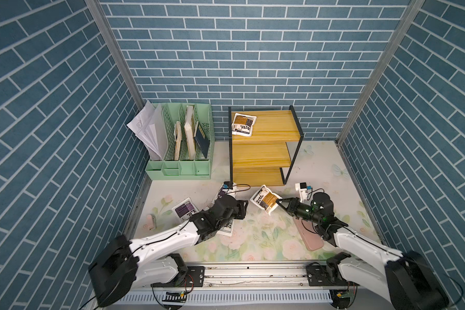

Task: Place the bagged coffee beans on the shelf by color
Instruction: Pick up the coffee beans at the center of the board, then place the coffee beans on the shelf.

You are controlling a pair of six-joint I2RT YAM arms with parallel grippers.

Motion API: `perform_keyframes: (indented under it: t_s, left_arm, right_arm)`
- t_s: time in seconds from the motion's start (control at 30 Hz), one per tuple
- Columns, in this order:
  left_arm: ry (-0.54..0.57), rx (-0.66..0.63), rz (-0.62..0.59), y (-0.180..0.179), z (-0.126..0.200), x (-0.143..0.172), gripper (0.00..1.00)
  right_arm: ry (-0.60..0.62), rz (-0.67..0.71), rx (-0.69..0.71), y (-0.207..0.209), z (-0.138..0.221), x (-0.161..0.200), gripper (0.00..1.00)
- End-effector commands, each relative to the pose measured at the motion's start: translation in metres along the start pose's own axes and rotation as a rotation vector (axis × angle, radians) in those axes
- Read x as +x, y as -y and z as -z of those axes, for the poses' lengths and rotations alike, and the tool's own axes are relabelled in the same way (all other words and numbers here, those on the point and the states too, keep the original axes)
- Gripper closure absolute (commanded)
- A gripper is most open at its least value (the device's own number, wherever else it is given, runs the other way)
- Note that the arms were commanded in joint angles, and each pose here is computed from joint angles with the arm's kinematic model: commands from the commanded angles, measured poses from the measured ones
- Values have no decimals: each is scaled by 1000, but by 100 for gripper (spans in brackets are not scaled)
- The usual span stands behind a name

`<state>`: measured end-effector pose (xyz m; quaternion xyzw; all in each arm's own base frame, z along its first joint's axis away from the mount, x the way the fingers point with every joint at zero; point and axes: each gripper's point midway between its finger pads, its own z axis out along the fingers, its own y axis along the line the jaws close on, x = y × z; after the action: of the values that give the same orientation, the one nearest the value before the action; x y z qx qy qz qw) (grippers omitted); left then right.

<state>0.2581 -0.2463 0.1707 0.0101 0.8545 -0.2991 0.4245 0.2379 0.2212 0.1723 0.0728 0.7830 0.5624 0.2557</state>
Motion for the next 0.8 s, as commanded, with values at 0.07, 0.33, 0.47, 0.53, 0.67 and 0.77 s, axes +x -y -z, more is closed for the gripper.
perform_keyframes:
  t_s: [0.07,0.33,0.47,0.53,0.67,0.77]
  left_arm:
    - [134,-172,-28,-49,46,-59,56]
    - [258,-232,-70,-56,77,-119,56]
    - [272,-222,-77,-50,78,-130,56]
    - [278,-230,-81,-50,79,-132,56]
    - [296,-258,-86,-55,84,-135,56]
    - [306,-263,-88,-57,86,-135,56]
  right_arm:
    - [85,-26,-134,-97,40,-24,100]
    - [394,33,-264,-251,67,-131,100]
    - [548,-54,-167,-259,48,-190,100]
    - [626,-126,-103,-248,38,-214,100]
    - [611,-245,181,-235,9,-245,100]
    - [560,-225,210,-238,-19,-252,100]
